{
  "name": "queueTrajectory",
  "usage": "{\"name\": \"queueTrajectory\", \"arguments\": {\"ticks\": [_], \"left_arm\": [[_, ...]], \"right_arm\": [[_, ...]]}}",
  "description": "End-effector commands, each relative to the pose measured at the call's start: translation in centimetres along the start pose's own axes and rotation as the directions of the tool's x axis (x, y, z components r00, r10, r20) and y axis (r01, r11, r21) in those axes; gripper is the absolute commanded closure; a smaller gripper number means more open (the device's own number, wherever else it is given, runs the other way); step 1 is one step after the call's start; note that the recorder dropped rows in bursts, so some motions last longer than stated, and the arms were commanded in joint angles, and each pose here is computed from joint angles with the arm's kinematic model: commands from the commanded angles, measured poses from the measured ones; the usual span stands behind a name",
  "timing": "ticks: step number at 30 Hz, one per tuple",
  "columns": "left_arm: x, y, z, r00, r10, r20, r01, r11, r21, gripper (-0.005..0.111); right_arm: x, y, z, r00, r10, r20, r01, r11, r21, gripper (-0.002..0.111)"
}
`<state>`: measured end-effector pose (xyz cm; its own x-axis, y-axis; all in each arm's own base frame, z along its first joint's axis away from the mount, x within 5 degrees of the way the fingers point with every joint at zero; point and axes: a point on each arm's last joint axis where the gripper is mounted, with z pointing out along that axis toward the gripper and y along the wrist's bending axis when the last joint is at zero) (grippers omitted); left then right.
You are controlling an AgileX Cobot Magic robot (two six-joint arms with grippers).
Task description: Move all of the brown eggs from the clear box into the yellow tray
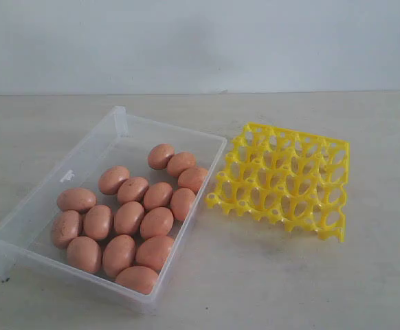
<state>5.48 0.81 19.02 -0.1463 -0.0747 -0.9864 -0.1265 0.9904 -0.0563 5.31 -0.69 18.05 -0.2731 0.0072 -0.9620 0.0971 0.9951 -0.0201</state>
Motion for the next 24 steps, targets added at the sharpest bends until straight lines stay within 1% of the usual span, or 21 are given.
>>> {"name": "queueTrajectory", "arguments": {"ticks": [1,13,15,17,18,20,21,22,23,24], "left_arm": [[-0.2,-0.1,0.0,1.0,0.003,0.013,-0.003,1.0,0.008,0.111],[-0.2,-0.1,0.0,1.0,0.003,0.013,-0.003,1.0,0.008,0.111],[-0.2,-0.1,0.0,1.0,0.003,0.013,-0.003,1.0,0.008,0.111],[-0.2,-0.1,0.0,1.0,0.003,0.013,-0.003,1.0,0.008,0.111],[-0.2,-0.1,0.0,1.0,0.003,0.013,-0.003,1.0,0.008,0.111],[-0.2,-0.1,0.0,1.0,0.003,0.013,-0.003,1.0,0.008,0.111],[-0.2,-0.1,0.0,1.0,0.003,0.013,-0.003,1.0,0.008,0.111],[-0.2,-0.1,0.0,1.0,0.003,0.013,-0.003,1.0,0.008,0.111],[-0.2,-0.1,0.0,1.0,0.003,0.013,-0.003,1.0,0.008,0.111],[-0.2,-0.1,0.0,1.0,0.003,0.013,-0.003,1.0,0.008,0.111]], "right_arm": [[-0.1,0.0,0.0,1.0,-0.002,0.009,0.002,1.0,-0.001,0.108],[0.0,0.0,0.0,1.0,-0.007,0.004,0.007,1.0,0.001,0.108],[-0.1,-0.1,0.0,0.998,-0.054,0.015,0.054,0.998,0.009,0.108],[-0.3,-0.2,-0.1,0.988,-0.15,0.032,0.149,0.988,0.031,0.108],[-0.3,-0.3,-0.1,0.983,-0.179,0.033,0.178,0.983,0.04,0.108],[-0.6,-0.3,-0.1,0.976,-0.212,0.057,0.209,0.977,0.049,0.108],[-0.8,-0.3,-0.1,0.974,-0.209,0.084,0.205,0.978,0.047,0.108],[-1.2,-0.1,-0.1,0.98,-0.148,0.135,0.146,0.989,0.028,0.108],[-1.6,0.1,-0.2,0.982,-0.05,0.18,0.051,0.999,-0.002,0.108],[-2.2,0.3,-0.3,0.968,0.078,0.239,-0.069,0.996,-0.048,0.108]]}}
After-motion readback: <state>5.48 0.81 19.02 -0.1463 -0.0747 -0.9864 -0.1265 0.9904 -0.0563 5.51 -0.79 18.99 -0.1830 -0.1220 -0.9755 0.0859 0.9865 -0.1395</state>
